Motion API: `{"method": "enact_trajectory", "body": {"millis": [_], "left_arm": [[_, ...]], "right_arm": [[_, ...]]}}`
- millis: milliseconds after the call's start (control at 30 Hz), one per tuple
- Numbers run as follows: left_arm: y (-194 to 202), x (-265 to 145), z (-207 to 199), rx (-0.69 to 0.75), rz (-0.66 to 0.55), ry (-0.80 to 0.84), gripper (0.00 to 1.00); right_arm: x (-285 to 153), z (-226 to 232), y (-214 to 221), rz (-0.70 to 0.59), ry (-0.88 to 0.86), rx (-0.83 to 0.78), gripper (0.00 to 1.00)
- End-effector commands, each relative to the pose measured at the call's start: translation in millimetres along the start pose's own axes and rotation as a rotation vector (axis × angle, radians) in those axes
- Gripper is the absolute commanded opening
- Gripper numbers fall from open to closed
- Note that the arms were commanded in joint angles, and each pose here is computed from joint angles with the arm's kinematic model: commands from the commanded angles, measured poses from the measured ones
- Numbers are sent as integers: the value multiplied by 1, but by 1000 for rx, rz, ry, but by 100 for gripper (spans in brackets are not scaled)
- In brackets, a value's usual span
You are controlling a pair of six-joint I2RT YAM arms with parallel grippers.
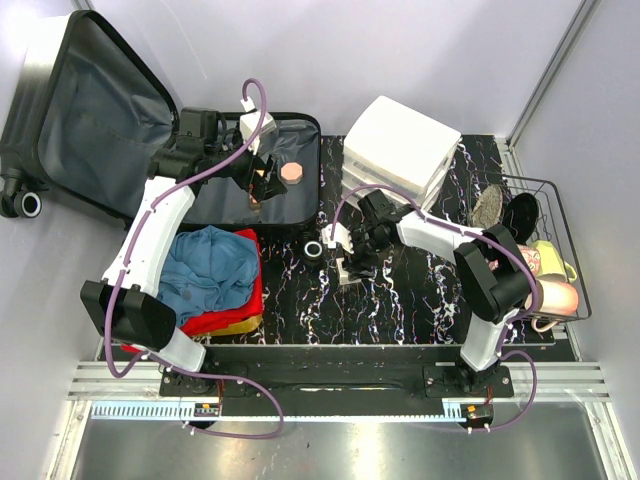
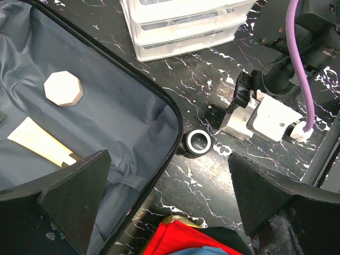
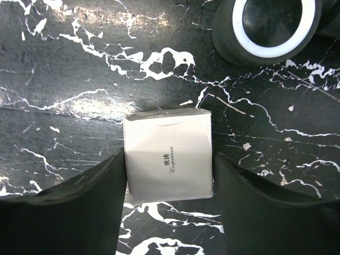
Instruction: Open, take out, and arrange the luggage
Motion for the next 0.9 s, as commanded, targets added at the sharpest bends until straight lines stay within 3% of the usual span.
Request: {"method": "enact_trajectory", "body": {"millis": [0,100,233,467,667,867], "left_arm": [[-9,-1,3,14,-42,4,99],[-11,-1,6,15,-47,-5,99],[-12,-3,10,14,-52,-15,99],[-12,-4,15,2,-55,-24,99],[-13,-2,20,-12,-73,-29,99],[-13,1,26,-29,-77,-39,99]], "right_arm": [[0,-4,-6,-7,12,-36,61],[-11,-8,-15,-9,40,-25,45],[-39,-27,-44,-58,128,10,33],[-133,-88,-116,-121,423,-38,32],[-211,-156,-122,-100,740,13,32],[-249,-198,-103,-60,872,25,31]]}}
Point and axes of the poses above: each gripper's point midway between its finger pads, its own x axis out along the fingers, its own z axis along the line the jaws close on, y = z × x, the point moved 5 cm from there along -x, back along the fingers, and after that the axes turned 7 degrees about -x, right-handed, at the moved point
